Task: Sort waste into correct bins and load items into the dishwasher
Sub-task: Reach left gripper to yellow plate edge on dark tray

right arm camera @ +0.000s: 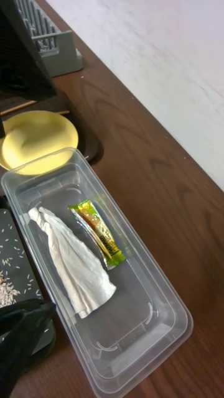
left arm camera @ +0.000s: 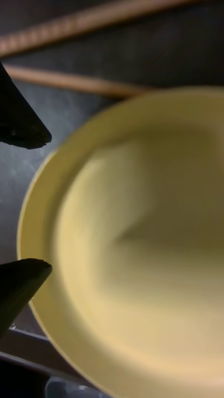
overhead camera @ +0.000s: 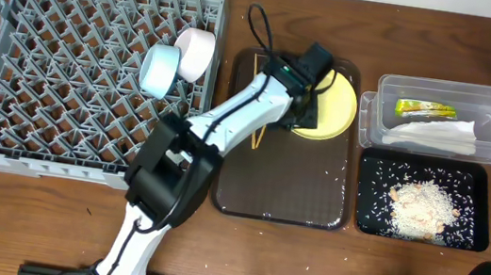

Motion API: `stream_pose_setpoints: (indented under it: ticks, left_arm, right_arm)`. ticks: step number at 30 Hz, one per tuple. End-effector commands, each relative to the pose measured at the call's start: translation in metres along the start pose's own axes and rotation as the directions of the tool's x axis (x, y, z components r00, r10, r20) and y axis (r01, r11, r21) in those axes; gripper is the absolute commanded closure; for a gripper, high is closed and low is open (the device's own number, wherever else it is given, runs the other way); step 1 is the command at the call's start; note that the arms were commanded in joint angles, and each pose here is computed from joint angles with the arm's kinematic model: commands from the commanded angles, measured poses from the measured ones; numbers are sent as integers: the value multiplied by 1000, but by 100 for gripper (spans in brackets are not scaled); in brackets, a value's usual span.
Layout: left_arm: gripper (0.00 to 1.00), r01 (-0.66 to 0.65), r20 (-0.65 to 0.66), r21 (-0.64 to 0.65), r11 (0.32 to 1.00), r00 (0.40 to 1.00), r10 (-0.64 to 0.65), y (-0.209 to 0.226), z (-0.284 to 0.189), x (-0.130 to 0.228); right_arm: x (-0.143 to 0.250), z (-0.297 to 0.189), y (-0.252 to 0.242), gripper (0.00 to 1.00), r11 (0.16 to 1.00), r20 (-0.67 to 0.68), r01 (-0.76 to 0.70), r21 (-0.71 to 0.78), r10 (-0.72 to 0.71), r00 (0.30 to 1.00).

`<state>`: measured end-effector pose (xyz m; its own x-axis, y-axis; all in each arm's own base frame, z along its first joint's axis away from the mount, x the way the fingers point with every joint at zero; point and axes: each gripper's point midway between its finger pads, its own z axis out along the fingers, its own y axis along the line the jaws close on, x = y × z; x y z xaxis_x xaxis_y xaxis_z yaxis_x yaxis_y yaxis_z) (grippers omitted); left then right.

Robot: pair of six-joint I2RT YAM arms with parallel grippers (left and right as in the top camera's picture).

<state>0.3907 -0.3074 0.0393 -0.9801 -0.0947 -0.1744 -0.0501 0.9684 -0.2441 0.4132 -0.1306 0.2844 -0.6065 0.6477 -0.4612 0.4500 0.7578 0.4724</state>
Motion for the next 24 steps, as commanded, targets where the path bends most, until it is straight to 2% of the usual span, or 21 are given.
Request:
stream_pose_setpoints:
  ticks: [1, 4, 20, 23, 24]
  left_arm:
    - [46, 53, -3, -1, 999, 999, -53, -4, 11, 1]
    - [50, 49, -12, -9, 999, 999, -49, -4, 18, 4]
    - [53, 52, -67, -58, 997, 996, -56, 4, 30, 24]
    - [76, 52, -67, -58, 997, 996, -56, 4, 30, 24]
    - [81, 52, -67, -58, 997, 996, -56, 4, 30, 24]
  right_arm:
    - [-2, -6, 6, 1, 1000, 16, 28, -6, -28, 999]
    - [-2, -6, 6, 1, 1000, 16, 28, -6, -28, 999]
    - [-2, -6, 6, 1, 1000, 16, 28, -6, -28, 999]
    - [-2, -6, 6, 1, 1000, 16, 28, -6, -28, 999]
    - [-2, -6, 6, 1, 1000, 16, 28, -6, -28, 999]
